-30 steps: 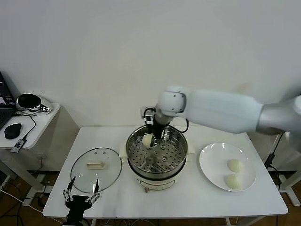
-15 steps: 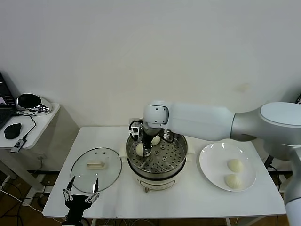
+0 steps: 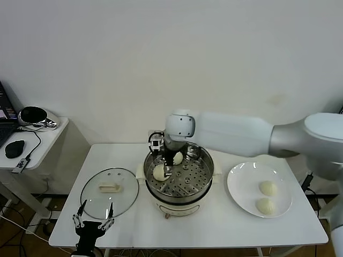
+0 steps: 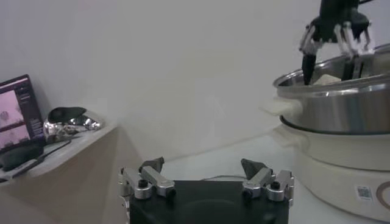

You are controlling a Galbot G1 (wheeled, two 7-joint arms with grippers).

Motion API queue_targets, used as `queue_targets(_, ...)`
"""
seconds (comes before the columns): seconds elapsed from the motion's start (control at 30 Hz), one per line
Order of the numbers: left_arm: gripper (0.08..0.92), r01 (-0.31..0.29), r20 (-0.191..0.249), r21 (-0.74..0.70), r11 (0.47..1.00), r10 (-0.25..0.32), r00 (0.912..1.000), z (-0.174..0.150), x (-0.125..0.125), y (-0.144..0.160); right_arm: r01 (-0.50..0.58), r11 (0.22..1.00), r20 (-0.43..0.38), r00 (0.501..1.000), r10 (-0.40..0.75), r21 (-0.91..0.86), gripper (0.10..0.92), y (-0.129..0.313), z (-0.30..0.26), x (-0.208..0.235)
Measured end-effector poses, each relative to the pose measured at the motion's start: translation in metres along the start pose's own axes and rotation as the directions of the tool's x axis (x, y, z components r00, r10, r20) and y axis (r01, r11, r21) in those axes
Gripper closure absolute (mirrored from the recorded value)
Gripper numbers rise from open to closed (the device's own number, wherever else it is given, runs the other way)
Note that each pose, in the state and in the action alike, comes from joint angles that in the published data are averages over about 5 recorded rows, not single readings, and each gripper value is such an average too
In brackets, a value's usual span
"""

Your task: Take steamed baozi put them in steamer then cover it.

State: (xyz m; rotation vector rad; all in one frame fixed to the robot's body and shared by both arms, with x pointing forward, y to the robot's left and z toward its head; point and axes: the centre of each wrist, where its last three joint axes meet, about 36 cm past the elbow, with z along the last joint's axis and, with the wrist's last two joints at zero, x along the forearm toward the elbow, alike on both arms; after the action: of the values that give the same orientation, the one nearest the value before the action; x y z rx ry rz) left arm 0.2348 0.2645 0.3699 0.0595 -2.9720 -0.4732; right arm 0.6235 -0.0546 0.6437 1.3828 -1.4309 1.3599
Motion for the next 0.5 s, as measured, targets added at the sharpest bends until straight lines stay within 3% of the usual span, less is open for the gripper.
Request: queue_targets(0.5,0.177,-0.019,0.000,-0.011,1.000,0.019,0.9998,-0.003,0.005,-0.004,0.021,0.996,-0.036,0.999,-0.017,0.092,0.200,0.041,0.179,0.089)
